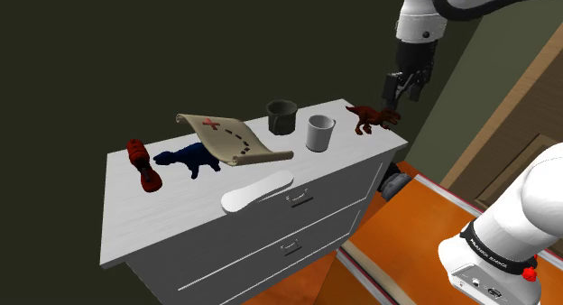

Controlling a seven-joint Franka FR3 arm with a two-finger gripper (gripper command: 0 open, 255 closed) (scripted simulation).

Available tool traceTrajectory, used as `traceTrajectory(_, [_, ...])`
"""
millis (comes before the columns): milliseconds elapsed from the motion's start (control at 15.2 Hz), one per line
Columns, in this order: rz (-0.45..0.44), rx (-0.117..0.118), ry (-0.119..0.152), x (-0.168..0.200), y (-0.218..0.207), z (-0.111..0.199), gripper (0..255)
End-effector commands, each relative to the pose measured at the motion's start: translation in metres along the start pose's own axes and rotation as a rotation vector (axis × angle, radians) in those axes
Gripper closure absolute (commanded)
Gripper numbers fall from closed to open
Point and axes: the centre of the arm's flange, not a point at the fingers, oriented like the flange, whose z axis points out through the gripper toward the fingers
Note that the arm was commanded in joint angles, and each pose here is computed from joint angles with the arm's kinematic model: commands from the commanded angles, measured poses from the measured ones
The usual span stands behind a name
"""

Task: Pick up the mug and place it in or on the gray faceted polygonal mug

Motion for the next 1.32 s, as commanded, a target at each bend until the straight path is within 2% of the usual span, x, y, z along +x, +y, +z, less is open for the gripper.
traceTrajectory(0, [0.002,0.006,0.014,0.020,-0.012,0.009,0])
traceTrajectory(1122, [0.014,0.048,0.117,0.179,-0.128,0.079,0])
traceTrajectory(1254, [0.014,0.049,0.118,0.182,-0.130,0.086,0])
